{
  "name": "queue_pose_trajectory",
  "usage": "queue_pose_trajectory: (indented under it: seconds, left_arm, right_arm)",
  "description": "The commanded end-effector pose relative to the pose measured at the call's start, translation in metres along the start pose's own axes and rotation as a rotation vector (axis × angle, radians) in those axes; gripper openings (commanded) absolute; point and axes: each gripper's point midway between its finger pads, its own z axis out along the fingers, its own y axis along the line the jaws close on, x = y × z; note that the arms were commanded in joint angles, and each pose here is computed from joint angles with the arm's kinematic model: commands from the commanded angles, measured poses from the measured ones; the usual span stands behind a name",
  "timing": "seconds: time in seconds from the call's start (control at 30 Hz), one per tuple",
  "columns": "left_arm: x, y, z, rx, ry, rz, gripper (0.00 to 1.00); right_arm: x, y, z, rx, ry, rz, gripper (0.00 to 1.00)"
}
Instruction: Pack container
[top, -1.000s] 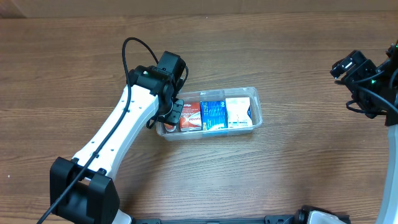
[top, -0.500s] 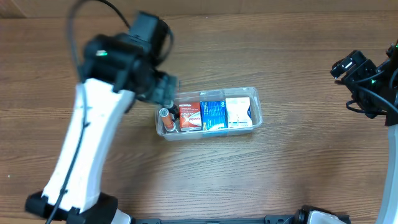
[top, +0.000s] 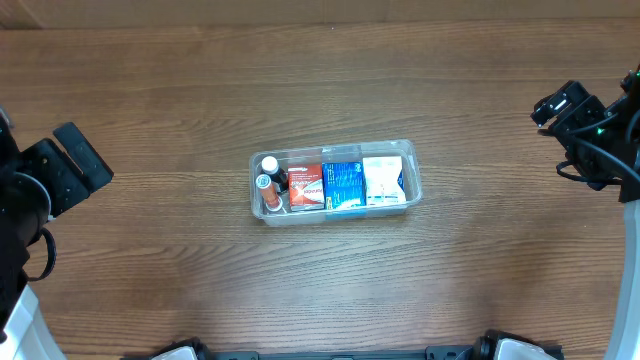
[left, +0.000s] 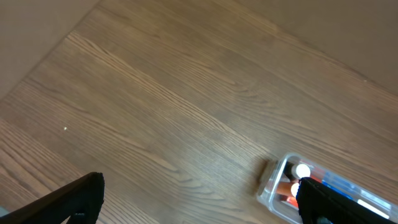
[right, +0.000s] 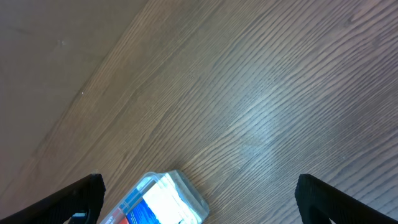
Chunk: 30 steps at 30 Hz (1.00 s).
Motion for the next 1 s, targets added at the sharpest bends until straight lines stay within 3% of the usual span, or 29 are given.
queue_pose_trajectory:
  seconds: [0.0,0.37,0.53,0.73,0.97]
  left_arm:
    - [-0.004,-0.015,0.008,0.077,0.022,-0.065,1.00]
    - [-0.009,-0.017,0.018,0.072,0.036,-0.076,1.00]
    - [-0.009,-0.017,0.018,0.072,0.036,-0.076,1.00]
    - [-0.009,-0.017,0.018,0.072,0.036,-0.076,1.00]
    - [-0.009,-0.017,0.018,0.072,0.036,-0.076,1.00]
  right_arm:
    - [-0.002,0.002,-0.004,-0.012,-0.015,-0.005,1.00]
    - [0.003,-0.001,-0.005,-0.010,-0.010,-0.006,1.00]
    - [0.009,-0.009,-0.059,-0.009,-0.175,-0.041,1.00]
    - [0.051,0.003,-0.146,-0.232,-0.416,-0.448,1.00]
    - [0.115,-0.013,-0.134,-0.380,-0.462,-0.634,1.00]
